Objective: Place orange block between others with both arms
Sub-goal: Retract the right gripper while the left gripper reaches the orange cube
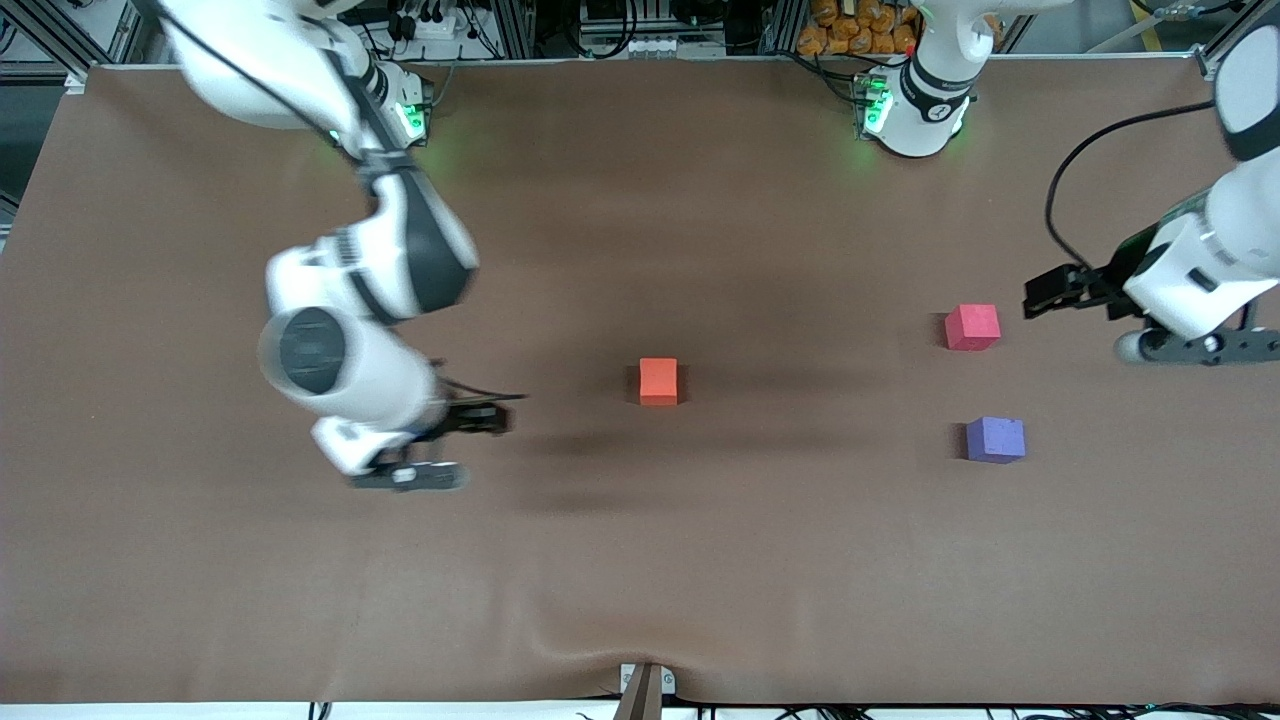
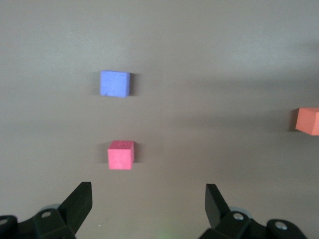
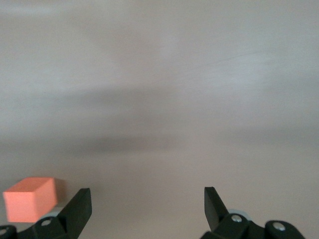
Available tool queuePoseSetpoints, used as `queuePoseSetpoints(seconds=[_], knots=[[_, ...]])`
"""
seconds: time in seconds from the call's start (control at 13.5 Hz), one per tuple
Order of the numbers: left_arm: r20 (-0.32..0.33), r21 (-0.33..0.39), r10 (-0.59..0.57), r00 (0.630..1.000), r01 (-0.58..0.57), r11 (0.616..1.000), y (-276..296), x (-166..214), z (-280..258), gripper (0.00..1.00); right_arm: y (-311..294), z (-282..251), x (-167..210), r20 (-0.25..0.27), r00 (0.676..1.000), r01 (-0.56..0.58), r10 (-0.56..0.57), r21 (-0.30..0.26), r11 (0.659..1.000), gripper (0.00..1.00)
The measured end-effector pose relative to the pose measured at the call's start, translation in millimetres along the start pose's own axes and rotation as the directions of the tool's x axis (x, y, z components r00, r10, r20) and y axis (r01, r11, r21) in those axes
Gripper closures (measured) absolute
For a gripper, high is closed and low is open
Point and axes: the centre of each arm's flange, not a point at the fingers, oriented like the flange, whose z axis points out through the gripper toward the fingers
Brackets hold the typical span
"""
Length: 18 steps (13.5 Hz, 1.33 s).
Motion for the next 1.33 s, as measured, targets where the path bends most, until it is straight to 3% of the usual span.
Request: queuePoseSetpoints(seconds=[0.22, 0.52, 0.89, 1.33], knots=[[-0.004, 0.0, -0.017, 1.0, 0.017, 1.0, 38.1, 15.0, 21.9, 0.0, 111.8, -62.2, -15.2, -0.002, 1.0, 0.014, -0.014, -0.002, 1.0, 0.0], [0.008, 0.007, -0.031, 0.999, 0.031, 0.999, 102.6, 17.8, 49.9, 0.0, 218.0, -154.3, -70.0, -0.015, 0.999, 0.037, -0.038, -0.057, 0.998, 0.0], [0.016, 0.016, -0.059, 0.998, 0.058, 0.998, 199.1, 15.4, 101.4, 0.0, 260.8, -217.7, -122.1, -0.019, 0.999, 0.042, -0.043, -0.06, 0.997, 0.0], [-0.023, -0.01, -0.111, 0.994, 0.111, 0.994, 271.9, 18.4, 161.4, 0.0, 263.3, -220.8, -126.7, -0.014, 0.999, 0.037, -0.038, -0.06, 0.997, 0.0]])
